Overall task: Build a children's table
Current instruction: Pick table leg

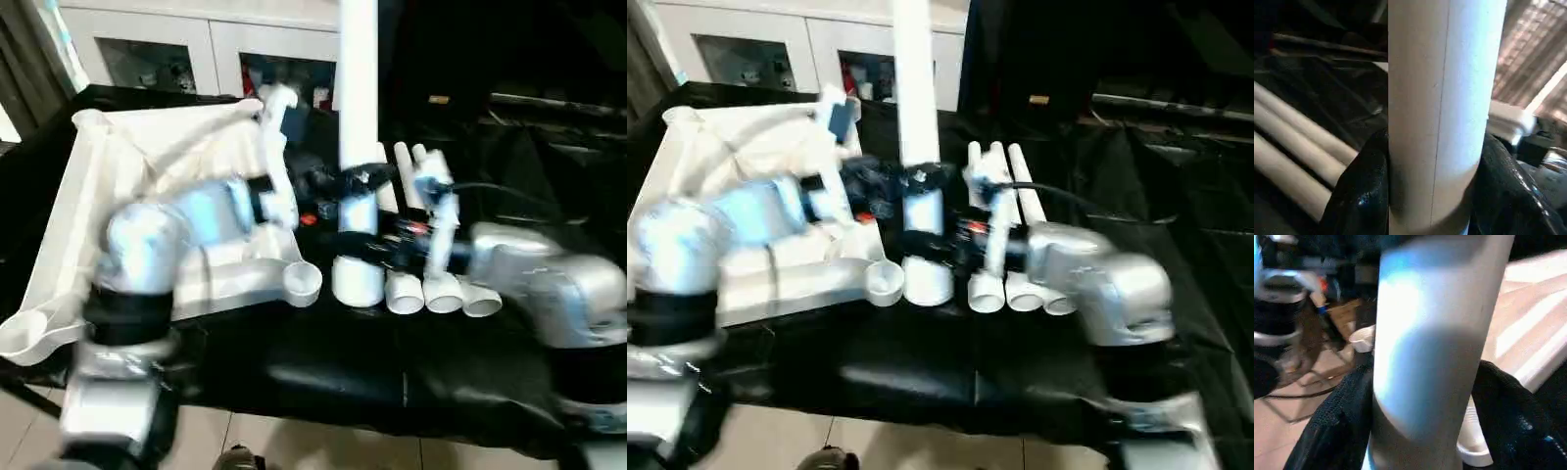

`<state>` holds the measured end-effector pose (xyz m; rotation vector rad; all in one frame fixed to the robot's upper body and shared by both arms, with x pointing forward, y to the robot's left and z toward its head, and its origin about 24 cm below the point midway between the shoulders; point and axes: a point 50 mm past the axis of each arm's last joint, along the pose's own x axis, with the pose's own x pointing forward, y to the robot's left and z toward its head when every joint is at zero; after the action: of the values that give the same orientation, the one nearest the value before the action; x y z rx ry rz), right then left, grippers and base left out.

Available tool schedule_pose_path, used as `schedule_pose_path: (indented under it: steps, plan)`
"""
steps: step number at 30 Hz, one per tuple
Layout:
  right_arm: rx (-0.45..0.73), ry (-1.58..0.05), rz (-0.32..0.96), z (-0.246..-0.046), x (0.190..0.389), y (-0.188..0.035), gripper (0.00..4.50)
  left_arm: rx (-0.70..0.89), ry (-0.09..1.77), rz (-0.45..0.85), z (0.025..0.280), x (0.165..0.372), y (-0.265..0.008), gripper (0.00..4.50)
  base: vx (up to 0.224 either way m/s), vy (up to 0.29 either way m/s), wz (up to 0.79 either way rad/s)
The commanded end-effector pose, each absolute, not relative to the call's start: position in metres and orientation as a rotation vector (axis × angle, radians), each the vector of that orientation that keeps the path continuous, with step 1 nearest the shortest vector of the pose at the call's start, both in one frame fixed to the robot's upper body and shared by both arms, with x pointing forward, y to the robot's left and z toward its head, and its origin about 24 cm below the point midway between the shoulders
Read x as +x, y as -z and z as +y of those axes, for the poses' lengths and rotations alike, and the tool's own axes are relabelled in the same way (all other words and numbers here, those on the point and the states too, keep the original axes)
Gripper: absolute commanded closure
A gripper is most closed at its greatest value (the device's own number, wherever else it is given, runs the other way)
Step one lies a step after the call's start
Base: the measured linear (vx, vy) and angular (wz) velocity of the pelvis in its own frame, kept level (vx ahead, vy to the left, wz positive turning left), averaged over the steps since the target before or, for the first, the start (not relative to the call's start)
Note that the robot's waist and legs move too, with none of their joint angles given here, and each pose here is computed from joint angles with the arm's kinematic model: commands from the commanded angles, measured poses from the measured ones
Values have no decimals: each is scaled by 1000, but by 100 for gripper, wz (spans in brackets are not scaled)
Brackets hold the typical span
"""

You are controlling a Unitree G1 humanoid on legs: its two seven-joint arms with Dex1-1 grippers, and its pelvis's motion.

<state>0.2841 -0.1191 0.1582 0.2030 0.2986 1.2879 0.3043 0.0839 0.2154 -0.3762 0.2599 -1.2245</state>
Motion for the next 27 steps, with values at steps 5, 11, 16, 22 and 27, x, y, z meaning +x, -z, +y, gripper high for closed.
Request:
schedule_pose_path:
  steps: [5, 11, 16, 22, 27]
  plan:
    - [221, -1354, 307, -123, 277, -163, 148, -354, 1332, 270, 83, 302, -221, 259, 0, 0, 0]
    - [224, -1382, 318, -122, 274, -163, 148, -342, 1381, 285, 84, 301, -220, 259, 0, 0, 0]
    - [245, -1394, 332, -121, 273, -161, 148, -350, 1390, 285, 85, 301, -220, 259, 0, 0, 0]
    - [273, -1410, 353, -118, 272, -157, 176, -352, 1414, 278, 85, 300, -222, 259, 0, 0, 0]
    - [290, -1419, 351, -117, 272, -157, 213, -351, 1437, 283, 83, 297, -221, 259, 0, 0, 0]
